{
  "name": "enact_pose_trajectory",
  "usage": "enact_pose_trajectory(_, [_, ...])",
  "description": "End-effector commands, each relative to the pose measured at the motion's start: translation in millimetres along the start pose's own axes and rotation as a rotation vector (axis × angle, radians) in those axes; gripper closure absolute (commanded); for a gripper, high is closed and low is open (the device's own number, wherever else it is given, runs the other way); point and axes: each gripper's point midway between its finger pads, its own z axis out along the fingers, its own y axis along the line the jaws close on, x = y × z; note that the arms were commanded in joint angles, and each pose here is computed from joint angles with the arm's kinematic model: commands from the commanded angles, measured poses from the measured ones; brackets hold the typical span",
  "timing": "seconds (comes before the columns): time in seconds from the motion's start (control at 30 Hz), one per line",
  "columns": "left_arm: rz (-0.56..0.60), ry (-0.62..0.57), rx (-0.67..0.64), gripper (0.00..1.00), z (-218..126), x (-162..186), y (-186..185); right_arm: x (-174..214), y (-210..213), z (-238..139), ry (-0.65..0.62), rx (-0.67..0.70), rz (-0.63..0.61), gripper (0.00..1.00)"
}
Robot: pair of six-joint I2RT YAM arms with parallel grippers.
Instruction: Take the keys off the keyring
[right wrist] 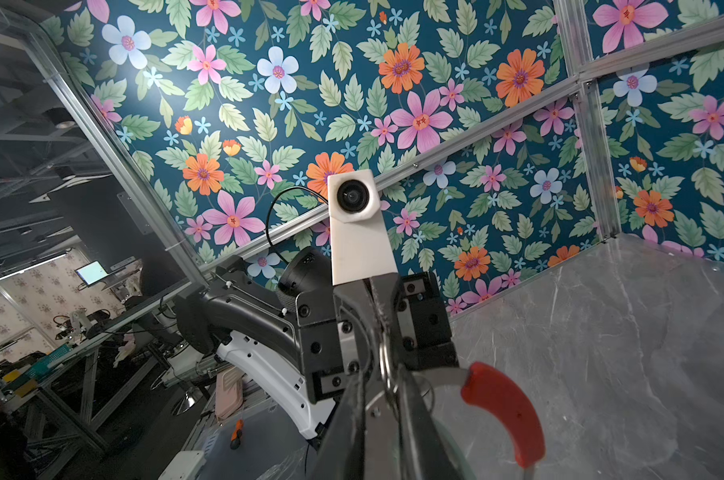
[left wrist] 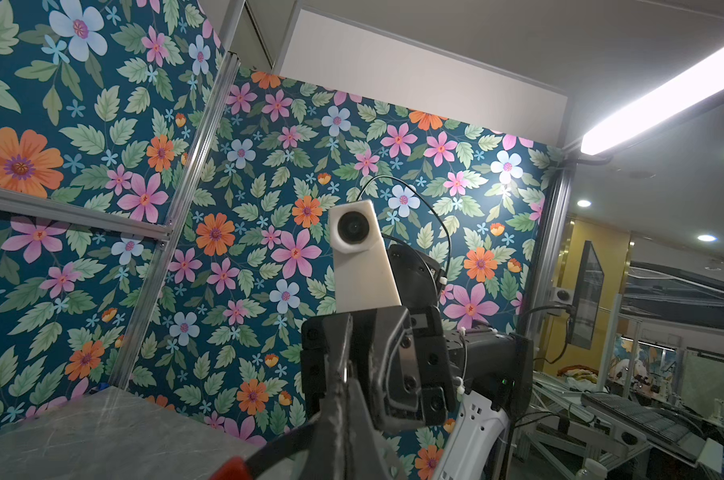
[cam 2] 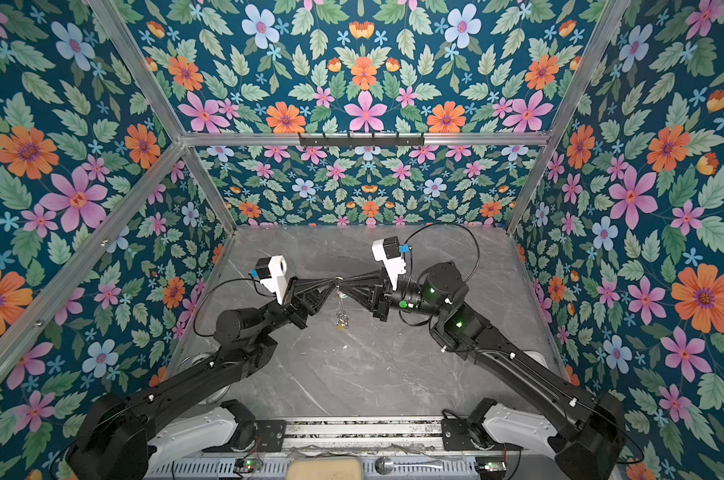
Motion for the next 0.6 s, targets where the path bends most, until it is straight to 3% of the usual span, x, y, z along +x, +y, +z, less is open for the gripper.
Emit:
enact_pose_trajectory(0.0, [0.020, -0.016, 0.012, 1.00, -0.4, -4.0, -3.9, -8.0, 4.0, 0.2, -0.034, -0.012, -0.023, 0.89])
enact_pose_trajectory(0.27, [0.001, -0.006, 0.005, 0.98, -1.0, -1.7, -2.6, -4.7, 1.0, -1.6, -0.019, 0.014, -0.022, 1.00])
enact_pose_trajectory(0.4, [-0.007, 0.020, 0.004, 0.69, -2.1, 0.8, -5.3, -0.1, -0.2, -6.4, 0.016, 0.046, -0.020, 1.00])
enact_pose_trajectory(0.57, [-0.031, 0.112, -0.004, 0.57, 0.1, 9.7, -7.4, 18.2, -0.3, -13.4, 0.148, 0.081, -0.031, 1.00])
